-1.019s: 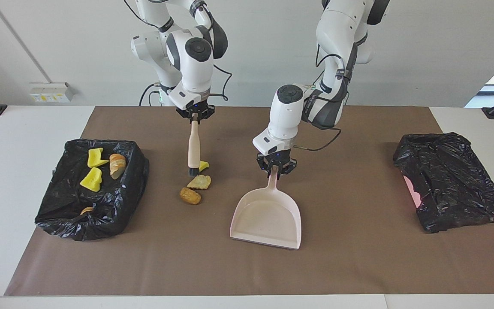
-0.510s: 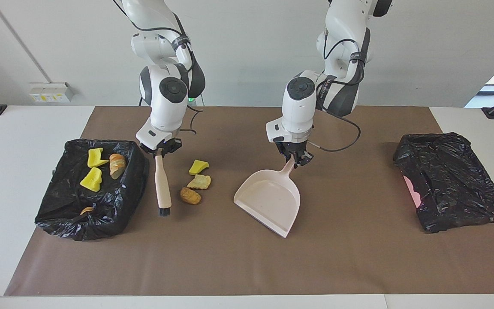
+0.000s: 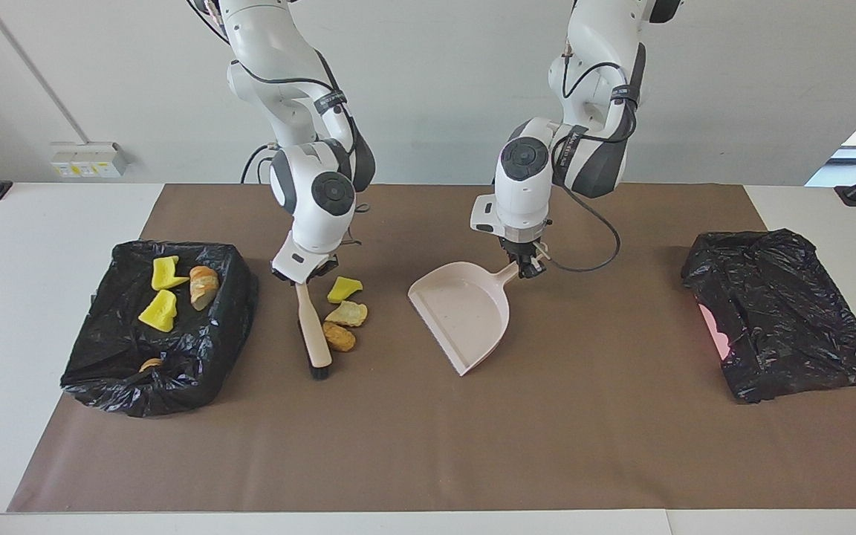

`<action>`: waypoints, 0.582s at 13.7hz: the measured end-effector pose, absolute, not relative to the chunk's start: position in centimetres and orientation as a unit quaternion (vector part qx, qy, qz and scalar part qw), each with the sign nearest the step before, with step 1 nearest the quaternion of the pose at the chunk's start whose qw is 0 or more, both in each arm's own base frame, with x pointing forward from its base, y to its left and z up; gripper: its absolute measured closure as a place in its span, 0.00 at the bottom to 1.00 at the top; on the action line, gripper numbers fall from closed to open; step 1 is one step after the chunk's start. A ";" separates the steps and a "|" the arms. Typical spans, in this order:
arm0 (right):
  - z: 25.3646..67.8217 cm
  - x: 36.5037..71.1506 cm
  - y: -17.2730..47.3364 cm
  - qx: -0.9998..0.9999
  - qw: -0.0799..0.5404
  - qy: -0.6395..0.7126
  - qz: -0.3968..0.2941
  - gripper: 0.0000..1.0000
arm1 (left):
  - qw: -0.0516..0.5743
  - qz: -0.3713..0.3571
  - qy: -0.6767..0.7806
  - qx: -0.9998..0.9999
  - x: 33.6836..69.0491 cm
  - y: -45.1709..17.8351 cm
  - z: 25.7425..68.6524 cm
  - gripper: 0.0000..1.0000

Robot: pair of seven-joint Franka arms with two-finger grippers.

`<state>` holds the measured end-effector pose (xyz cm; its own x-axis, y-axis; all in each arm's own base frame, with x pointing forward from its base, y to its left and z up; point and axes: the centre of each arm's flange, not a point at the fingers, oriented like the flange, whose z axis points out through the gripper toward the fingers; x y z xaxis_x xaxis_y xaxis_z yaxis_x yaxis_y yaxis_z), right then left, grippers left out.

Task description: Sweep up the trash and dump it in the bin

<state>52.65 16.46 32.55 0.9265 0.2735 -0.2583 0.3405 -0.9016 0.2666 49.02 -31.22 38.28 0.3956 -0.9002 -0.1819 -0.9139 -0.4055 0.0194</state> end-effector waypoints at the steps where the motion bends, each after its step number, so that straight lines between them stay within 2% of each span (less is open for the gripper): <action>1: 32.5 52.2 17.6 0.972 0.138 0.156 -0.112 0.74 | 0.041 0.077 0.551 -0.830 48.7 -31.3 38.1 0.68; 5: 32.1 50.5 21.8 0.981 0.050 0.129 -0.138 0.74 | 0.032 0.066 0.681 -0.728 47.9 -31.3 37.4 0.68; 8: 31.4 49.0 26.0 0.982 0.000 0.115 -0.148 0.74 | 0.032 0.058 0.704 -0.707 47.0 -30.9 36.9 0.68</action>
<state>49.04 25.95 31.44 0.9297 0.2256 -0.2913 0.2253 -0.9737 -0.0349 47.00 -30.88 36.91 0.0021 -0.9919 -0.1267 -0.9993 -0.0067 0.0357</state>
